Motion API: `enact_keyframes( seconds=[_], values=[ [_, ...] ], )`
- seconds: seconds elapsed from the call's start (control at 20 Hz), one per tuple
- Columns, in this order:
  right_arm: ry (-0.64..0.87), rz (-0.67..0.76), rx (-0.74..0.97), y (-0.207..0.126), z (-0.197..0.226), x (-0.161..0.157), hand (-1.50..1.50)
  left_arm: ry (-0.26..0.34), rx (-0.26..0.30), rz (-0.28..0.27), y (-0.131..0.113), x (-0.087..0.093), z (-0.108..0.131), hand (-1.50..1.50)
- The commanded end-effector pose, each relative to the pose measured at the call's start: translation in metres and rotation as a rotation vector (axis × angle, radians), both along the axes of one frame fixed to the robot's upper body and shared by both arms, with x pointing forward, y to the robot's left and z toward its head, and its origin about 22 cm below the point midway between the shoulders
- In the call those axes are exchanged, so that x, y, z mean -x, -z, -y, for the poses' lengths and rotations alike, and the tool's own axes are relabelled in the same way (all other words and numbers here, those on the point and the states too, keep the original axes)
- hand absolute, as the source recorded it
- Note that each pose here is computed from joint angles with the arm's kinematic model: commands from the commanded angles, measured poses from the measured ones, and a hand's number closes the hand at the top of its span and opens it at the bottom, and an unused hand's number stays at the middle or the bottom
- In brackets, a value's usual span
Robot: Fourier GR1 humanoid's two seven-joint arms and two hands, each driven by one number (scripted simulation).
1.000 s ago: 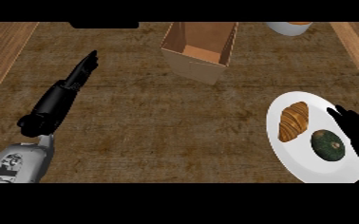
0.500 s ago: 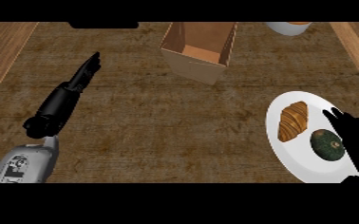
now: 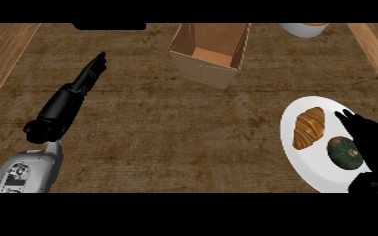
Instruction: Pick the squash from the plate and place it in the cardboard box
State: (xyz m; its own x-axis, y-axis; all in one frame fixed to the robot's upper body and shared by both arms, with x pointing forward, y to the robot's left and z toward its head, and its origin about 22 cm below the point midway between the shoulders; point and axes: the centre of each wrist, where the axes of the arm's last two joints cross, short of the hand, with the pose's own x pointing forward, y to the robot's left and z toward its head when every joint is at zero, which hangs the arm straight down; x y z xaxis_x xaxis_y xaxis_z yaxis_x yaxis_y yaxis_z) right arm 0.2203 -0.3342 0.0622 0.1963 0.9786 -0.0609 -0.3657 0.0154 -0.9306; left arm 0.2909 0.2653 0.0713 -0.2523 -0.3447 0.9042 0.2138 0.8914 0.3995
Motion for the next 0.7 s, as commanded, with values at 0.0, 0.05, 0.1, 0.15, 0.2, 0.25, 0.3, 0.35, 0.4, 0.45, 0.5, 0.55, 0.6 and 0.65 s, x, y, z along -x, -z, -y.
enact_keyframes(
  seconds=[0.0, 0.05, 0.1, 0.15, 0.2, 0.25, 0.3, 0.35, 0.4, 0.45, 0.5, 0.55, 0.6, 0.65],
  values=[
    [0.03, -0.007, 0.035, 0.003, 0.005, 0.017, -1.5, -0.009, -0.007, -0.011, -0.004, -0.01, 0.004, 0.0],
    [0.021, 0.009, 0.047, 0.014, 0.028, 0.016, -1.5, -0.012, -0.009, -0.012, 0.011, 0.002, -0.006, 0.0],
    [0.018, -0.015, 0.066, 0.021, -0.004, -0.008, -1.5, 0.004, -0.007, -0.004, 0.007, -0.009, -0.002, 0.0],
    [0.039, -0.011, 0.045, 0.013, 0.009, 0.002, -1.5, -0.001, 0.004, -0.001, -0.003, -0.001, -0.002, 0.0],
    [0.042, 0.003, 0.042, 0.026, 0.005, -0.008, -1.5, -0.002, 0.011, -0.004, 0.012, 0.006, 0.02, 0.0],
    [0.049, -0.017, 0.039, 0.025, 0.023, -0.006, -1.5, -0.007, -0.001, -0.007, -0.005, -0.01, -0.007, 0.0],
    [0.036, -0.002, 0.017, 0.024, 0.013, 0.006, -1.5, -0.014, 0.003, -0.006, 0.006, -0.008, -0.002, 0.0],
    [0.047, -0.013, 0.009, 0.018, 0.033, -0.014, -1.5, 0.0, 0.004, -0.004, -0.001, -0.005, -0.004, 0.0],
    [0.045, -0.025, 0.003, 0.029, 0.023, 0.003, -1.5, -0.014, -0.018, 0.009, -0.015, -0.003, 0.004, 0.0],
    [0.032, -0.025, 0.006, 0.032, 0.022, 0.0, -1.5, -0.005, 0.015, -0.021, 0.013, 0.012, 0.001, 0.0],
    [0.023, -0.03, -0.009, 0.039, 0.033, 0.007, -1.5, 0.01, 0.01, 0.0, 0.016, 0.01, 0.018, 0.0],
    [0.0, -0.036, 0.003, 0.036, 0.02, -0.014, -1.5, 0.0, 0.009, -0.014, 0.024, 0.0, -0.007, 0.0],
    [-0.024, -0.037, 0.015, 0.046, 0.011, -0.007, 1.5, -0.003, -0.001, 0.011, 0.023, -0.004, -0.015, 0.0],
    [-0.077, -0.009, 0.014, 0.053, 0.008, 0.001, 1.5, 0.013, -0.015, -0.009, 0.003, -0.003, 0.001, 0.0]
  ],
)
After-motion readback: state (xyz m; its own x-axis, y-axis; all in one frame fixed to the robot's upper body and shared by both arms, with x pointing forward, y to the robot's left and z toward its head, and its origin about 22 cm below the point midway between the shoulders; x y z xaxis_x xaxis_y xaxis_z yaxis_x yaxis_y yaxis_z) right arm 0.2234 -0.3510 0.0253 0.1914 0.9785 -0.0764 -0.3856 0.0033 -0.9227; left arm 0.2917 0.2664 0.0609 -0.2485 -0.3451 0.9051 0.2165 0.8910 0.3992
